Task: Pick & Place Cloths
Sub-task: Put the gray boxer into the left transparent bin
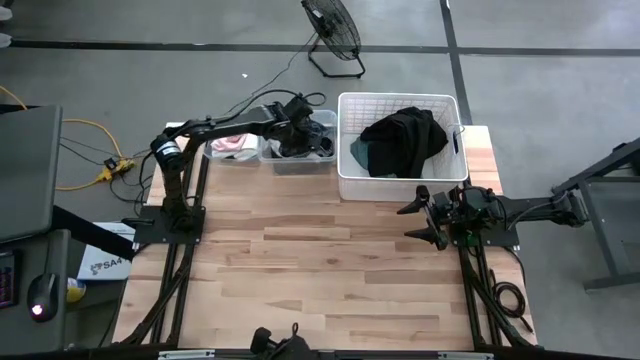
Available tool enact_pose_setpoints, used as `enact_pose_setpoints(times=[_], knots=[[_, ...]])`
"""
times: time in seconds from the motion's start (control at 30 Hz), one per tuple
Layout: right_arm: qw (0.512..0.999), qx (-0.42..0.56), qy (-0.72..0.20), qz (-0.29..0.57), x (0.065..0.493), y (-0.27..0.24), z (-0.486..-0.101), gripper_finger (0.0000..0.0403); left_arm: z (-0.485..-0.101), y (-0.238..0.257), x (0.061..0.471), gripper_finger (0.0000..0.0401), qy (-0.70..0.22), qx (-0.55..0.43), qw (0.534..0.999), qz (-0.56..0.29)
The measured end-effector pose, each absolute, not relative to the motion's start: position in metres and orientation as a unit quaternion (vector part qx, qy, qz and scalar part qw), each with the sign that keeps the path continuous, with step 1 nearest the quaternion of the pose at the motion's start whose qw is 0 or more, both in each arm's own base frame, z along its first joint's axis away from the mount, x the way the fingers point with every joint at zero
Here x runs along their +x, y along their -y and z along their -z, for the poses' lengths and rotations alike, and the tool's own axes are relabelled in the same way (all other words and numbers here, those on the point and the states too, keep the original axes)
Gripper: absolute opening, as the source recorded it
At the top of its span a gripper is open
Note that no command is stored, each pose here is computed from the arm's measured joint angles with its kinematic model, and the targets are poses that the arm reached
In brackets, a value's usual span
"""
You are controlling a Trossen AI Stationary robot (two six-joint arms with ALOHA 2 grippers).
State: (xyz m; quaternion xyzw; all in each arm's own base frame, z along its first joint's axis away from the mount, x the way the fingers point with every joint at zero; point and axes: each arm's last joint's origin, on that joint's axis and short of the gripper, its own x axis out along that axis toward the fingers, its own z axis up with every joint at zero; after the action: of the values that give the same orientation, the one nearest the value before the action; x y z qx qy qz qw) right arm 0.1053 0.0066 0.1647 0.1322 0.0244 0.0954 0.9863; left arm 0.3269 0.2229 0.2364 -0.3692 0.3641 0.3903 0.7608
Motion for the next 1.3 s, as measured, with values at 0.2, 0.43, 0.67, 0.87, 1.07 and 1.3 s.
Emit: enact_pose_setpoints(times=[0.2,0.43,0.67,0.87,1.07,1.3], knots=[[0.986,0.132,-0.024,-0.095,0.105,-0.007,-0.165,0.0318,-0.224,-0.226,0.332,0.0025,-0.369,-0.375,0.756,-0.39],[0.986,0.132,-0.024,-0.095,0.105,-0.007,-0.165,0.0318,-0.221,-0.227,0.333,0.0025,-0.37,-0.376,0.755,-0.388],[0.986,0.132,-0.024,-0.095,0.105,-0.007,-0.165,0.0318,-0.221,-0.227,0.334,0.0025,-0.369,-0.376,0.756,-0.388],[0.986,0.132,-0.024,-0.095,0.105,-0.007,-0.165,0.0318,-0.225,-0.227,0.334,0.0088,-0.363,-0.365,0.767,-0.382],[0.986,0.132,-0.024,-0.095,0.105,-0.007,-0.165,0.0318,-0.238,-0.224,0.33,0.0223,-0.356,-0.348,0.784,-0.371],[0.986,0.132,-0.024,-0.095,0.105,-0.007,-0.165,0.0318,-0.267,-0.217,0.319,0.0292,-0.335,-0.322,0.809,-0.36]])
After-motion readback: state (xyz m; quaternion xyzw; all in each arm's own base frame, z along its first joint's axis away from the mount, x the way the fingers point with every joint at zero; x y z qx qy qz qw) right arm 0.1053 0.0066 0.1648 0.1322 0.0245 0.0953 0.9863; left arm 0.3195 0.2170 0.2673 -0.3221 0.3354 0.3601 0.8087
